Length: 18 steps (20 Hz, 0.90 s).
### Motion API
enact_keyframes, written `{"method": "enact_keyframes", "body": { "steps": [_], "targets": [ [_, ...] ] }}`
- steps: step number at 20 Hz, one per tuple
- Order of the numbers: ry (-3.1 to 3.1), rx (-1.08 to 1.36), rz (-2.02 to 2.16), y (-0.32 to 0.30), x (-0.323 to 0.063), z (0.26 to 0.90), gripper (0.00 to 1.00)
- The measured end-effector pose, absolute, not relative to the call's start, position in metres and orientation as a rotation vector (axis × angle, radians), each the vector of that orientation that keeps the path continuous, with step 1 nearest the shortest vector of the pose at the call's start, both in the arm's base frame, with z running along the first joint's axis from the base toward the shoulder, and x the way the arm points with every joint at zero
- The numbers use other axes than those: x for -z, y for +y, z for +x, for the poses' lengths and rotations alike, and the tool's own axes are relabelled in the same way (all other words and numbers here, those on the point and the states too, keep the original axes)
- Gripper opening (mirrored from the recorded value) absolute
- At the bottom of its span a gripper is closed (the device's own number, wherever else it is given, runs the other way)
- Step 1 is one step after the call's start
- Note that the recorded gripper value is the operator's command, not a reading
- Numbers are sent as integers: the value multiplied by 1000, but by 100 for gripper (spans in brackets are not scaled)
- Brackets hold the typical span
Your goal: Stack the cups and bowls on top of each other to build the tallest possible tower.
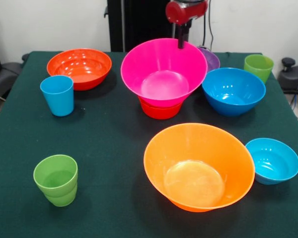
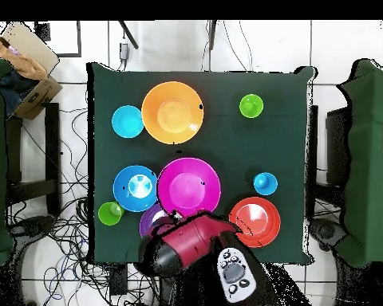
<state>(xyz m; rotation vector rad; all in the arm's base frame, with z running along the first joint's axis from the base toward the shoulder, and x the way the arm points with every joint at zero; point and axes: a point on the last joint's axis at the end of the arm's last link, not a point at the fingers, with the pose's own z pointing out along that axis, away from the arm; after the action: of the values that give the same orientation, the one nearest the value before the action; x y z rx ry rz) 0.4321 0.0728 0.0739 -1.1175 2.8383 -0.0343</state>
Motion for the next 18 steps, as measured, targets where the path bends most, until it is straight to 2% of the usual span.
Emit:
{"method": "enact_keyframes", "body": {
  "steps": [18],
  "targets": [
    [2823, 49, -1070, 43, -73, 448, 0]
  ]
}}
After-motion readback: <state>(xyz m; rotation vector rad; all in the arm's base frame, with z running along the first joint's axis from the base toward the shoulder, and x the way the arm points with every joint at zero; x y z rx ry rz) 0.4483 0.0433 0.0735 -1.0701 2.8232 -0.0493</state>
